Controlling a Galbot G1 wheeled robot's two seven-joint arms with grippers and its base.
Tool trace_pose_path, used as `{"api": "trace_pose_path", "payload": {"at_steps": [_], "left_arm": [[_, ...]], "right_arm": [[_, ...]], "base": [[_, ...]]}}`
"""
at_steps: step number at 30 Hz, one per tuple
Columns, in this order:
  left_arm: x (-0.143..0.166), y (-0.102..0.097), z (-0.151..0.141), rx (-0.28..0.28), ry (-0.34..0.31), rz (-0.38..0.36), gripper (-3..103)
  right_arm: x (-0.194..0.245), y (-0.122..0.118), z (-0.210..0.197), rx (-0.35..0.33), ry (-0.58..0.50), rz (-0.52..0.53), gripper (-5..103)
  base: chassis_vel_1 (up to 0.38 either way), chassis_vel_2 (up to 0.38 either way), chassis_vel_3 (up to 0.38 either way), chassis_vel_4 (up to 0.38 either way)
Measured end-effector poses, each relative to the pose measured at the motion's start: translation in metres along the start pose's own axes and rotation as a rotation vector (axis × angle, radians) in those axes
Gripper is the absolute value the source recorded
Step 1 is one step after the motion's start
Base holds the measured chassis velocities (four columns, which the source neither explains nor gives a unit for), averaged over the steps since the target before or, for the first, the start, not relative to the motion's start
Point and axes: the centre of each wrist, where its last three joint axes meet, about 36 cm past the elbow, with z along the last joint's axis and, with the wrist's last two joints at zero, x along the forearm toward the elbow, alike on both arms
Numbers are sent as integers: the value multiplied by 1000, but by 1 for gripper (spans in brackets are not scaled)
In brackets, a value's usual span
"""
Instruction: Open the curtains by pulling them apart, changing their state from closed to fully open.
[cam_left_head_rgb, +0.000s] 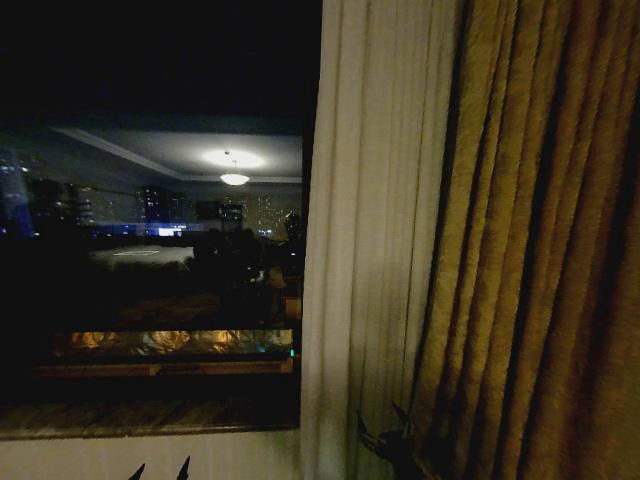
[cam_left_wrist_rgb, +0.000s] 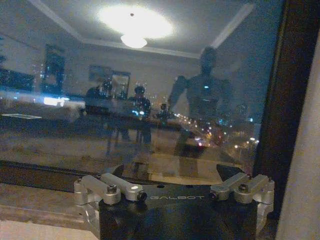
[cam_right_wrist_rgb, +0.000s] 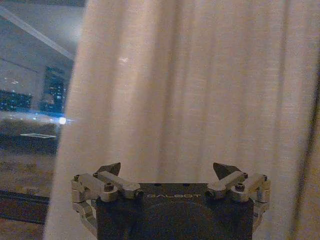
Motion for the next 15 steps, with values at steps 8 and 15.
{"api": "trace_pose_path", "payload": {"at_steps": [8, 15], "left_arm": [[4, -1, 0, 0, -5, -8, 100], [5, -1, -1, -2, -9, -8, 100]], "right_arm": [[-3, -2, 3, 6, -21, -10, 100], [-3, -3, 4, 7, -17, -6, 100]], "base": [[182, 183, -182, -174], [75, 96, -84, -95]]}}
